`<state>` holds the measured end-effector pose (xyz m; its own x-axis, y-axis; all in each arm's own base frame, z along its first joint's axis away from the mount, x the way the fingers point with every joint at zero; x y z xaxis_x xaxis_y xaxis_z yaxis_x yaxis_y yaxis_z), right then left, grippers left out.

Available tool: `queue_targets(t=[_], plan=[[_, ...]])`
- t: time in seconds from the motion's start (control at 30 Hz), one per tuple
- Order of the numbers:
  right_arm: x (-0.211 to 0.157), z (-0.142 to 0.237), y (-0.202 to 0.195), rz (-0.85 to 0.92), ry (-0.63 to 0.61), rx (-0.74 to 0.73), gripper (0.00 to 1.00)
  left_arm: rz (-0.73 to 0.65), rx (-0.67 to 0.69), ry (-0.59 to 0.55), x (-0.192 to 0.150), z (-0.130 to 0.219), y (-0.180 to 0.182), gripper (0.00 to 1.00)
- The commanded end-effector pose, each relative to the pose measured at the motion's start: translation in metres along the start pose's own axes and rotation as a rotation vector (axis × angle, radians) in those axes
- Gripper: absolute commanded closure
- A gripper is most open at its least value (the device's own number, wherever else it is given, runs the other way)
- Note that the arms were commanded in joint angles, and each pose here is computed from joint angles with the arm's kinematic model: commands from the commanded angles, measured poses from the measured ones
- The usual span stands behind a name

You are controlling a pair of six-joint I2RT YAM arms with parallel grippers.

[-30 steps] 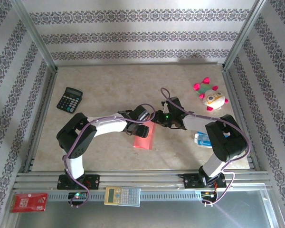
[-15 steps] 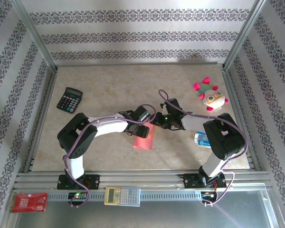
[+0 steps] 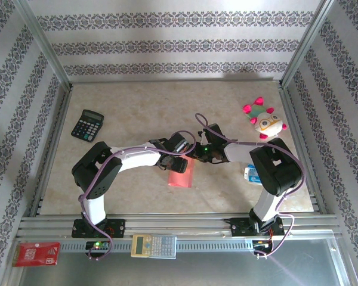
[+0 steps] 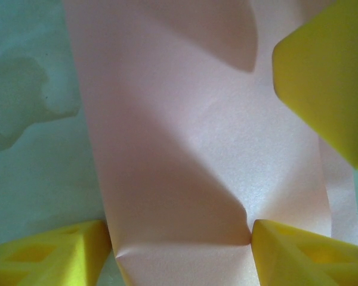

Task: Fold a paper plane with a square sheet of paper (pick it up from the middle)
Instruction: First fold in half a square sheet of paper at the center of the table.

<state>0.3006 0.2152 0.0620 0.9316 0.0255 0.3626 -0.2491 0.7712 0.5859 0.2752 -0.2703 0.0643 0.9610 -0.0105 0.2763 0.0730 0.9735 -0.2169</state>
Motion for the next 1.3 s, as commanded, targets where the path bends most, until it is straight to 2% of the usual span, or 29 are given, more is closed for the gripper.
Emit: queue_targets(t=[0.0, 0.4, 0.6, 0.73, 0.93, 1.27], plan=[[0.005, 0.000, 0.003, 0.033, -0.015, 0.016, 0.68, 0.016, 0.089, 0.076, -0.020, -0.018, 0.022, 0.33], [0.011, 0.011, 0.005, 0.059, -0.034, 0.039, 1.00, 0.062, 0.010, 0.038, -0.010, 0.006, 0.013, 0.31], [0.015, 0.019, 0.014, 0.088, -0.031, 0.104, 1.00, 0.121, -0.075, 0.021, -0.007, 0.026, 0.014, 0.28], [0.017, 0.025, 0.023, 0.083, -0.036, 0.145, 1.00, 0.183, -0.178, 0.028, -0.006, 0.038, 0.014, 0.27], [0.023, 0.043, 0.044, 0.048, -0.063, 0.234, 1.00, 0.275, -0.328, -0.024, 0.002, 0.065, 0.021, 0.25], [0.035, 0.060, 0.074, 0.023, -0.115, 0.316, 1.00, 0.364, -0.416, -0.061, 0.007, 0.083, 0.042, 0.20]])
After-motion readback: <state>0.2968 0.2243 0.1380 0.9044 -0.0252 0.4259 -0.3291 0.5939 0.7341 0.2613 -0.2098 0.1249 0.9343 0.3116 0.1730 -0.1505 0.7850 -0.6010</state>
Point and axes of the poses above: each hand's point on the last joint's axis, 136 mm out from that joint toward the fingers, its own z axis back along the fingers, its own y axis along the line the jaws close on, x = y × z, the point moved 5 cm from there along z, back along the fingers, and after that the axes turned 15 degrees about z, right-handed, at the moved point
